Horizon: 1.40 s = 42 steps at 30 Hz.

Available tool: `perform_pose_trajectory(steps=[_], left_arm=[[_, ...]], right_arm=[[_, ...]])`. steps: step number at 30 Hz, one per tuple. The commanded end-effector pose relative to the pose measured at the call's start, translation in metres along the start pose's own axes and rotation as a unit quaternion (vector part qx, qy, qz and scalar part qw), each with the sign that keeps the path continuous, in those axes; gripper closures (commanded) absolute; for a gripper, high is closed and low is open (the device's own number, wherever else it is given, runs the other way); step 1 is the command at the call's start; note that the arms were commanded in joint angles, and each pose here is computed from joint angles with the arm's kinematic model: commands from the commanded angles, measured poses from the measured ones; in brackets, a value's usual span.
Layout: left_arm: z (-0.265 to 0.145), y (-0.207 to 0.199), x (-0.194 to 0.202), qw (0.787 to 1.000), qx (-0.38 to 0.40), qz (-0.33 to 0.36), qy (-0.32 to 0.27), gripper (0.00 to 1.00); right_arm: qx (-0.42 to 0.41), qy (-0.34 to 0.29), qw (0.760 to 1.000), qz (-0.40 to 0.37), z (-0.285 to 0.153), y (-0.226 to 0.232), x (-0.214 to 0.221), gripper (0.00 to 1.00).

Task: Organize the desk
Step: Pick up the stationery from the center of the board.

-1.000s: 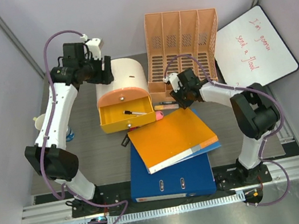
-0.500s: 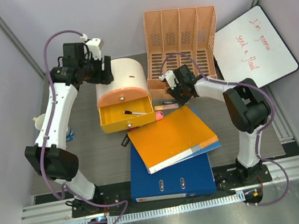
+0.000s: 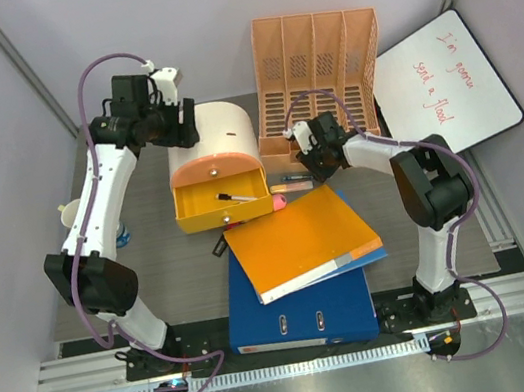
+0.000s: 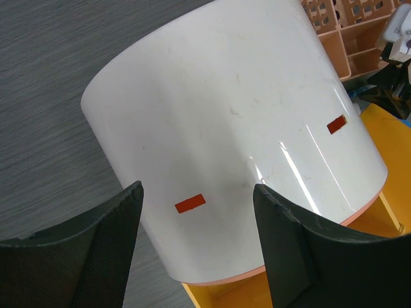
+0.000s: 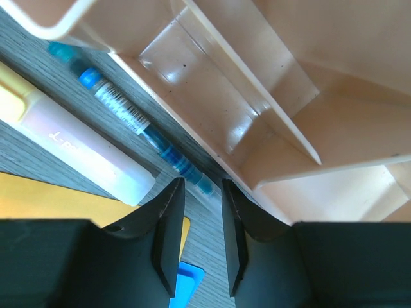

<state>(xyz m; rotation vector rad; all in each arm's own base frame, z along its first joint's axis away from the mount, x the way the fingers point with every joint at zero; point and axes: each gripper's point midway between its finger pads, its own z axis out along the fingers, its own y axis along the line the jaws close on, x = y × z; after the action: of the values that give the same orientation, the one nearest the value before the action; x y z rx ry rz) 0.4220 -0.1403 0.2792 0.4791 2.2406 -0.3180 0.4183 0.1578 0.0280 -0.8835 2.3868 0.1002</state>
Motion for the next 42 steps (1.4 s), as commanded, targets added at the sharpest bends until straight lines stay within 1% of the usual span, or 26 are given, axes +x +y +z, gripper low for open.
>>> perform_pose_trajectory(steps=[1, 6, 14, 17, 21, 22, 27, 29, 30, 32, 33, 34, 36, 38, 39, 41, 42], left_arm=[[-0.007, 0.0, -0.017, 1.0, -0.002, 0.012, -0.027, 0.3], [-0.012, -0.002, -0.019, 0.999, -0.002, 0.012, -0.032, 0.3], [-0.017, -0.002, -0.021, 0.999, -0.002, 0.013, -0.037, 0.3], [-0.017, -0.003, -0.021, 0.999, -0.002, 0.011, -0.038, 0.3], [-0.019, -0.004, -0.021, 0.999, 0.0, 0.01, -0.039, 0.3], [-0.02, -0.004, -0.021, 0.999, 0.001, 0.01, -0.04, 0.3], [-0.022, -0.005, -0.022, 0.999, -0.001, 0.012, -0.044, 0.3], [-0.023, -0.006, -0.023, 0.999, 0.001, 0.01, -0.046, 0.3], [-0.025, -0.005, -0.023, 0.999, 0.0, 0.009, -0.046, 0.3], [-0.026, -0.006, -0.024, 0.999, 0.002, 0.008, -0.05, 0.3], [-0.027, -0.007, -0.025, 0.999, 0.002, 0.009, -0.05, 0.3], [-0.026, -0.006, -0.025, 0.999, 0.002, 0.006, -0.05, 0.3], [-0.025, -0.007, -0.026, 0.999, 0.003, 0.004, -0.049, 0.3], [-0.026, -0.008, -0.026, 0.999, 0.005, 0.003, -0.049, 0.3], [-0.026, -0.008, -0.026, 0.999, 0.004, 0.003, -0.05, 0.3], [-0.024, -0.007, -0.025, 0.999, 0.004, 0.003, -0.047, 0.3], [-0.024, -0.007, -0.025, 0.999, 0.003, 0.002, -0.048, 0.3]], right_arm=[[-0.014, -0.017, 0.999, 0.023, -0.004, 0.005, -0.005, 0.67], [-0.039, -0.009, 0.999, 0.033, -0.008, 0.016, 0.0, 0.68], [-0.047, -0.002, 0.998, 0.04, -0.017, 0.021, 0.004, 0.7], [-0.051, 0.007, 0.998, 0.046, -0.017, 0.024, 0.009, 0.74], [-0.038, 0.001, 0.998, 0.055, -0.025, 0.02, 0.008, 0.9], [-0.03, -0.006, 0.998, 0.055, -0.029, 0.018, 0.004, 0.91], [0.0, -0.068, 0.996, 0.057, -0.072, 0.008, -0.028, 0.96], [0.011, -0.078, 0.995, 0.054, -0.083, 0.005, -0.035, 0.96], [0.022, -0.092, 0.994, 0.051, -0.1, 0.004, -0.043, 0.97], [0.03, -0.098, 0.994, 0.049, -0.114, 0.004, -0.046, 0.97], [0.029, -0.12, 0.991, 0.046, -0.13, 0.009, -0.055, 0.97], [0.025, -0.127, 0.991, 0.046, -0.138, 0.012, -0.058, 0.97], [0.009, -0.158, 0.987, 0.028, -0.163, 0.03, -0.073, 0.97], [0.006, -0.163, 0.987, 0.009, -0.179, 0.045, -0.075, 0.97], [0.0, -0.168, 0.986, -0.01, -0.192, 0.06, -0.076, 0.97], [0.0, -0.182, 0.983, -0.023, -0.209, 0.069, -0.083, 0.96], [-0.015, -0.191, 0.981, -0.037, -0.218, 0.086, -0.086, 0.96]])
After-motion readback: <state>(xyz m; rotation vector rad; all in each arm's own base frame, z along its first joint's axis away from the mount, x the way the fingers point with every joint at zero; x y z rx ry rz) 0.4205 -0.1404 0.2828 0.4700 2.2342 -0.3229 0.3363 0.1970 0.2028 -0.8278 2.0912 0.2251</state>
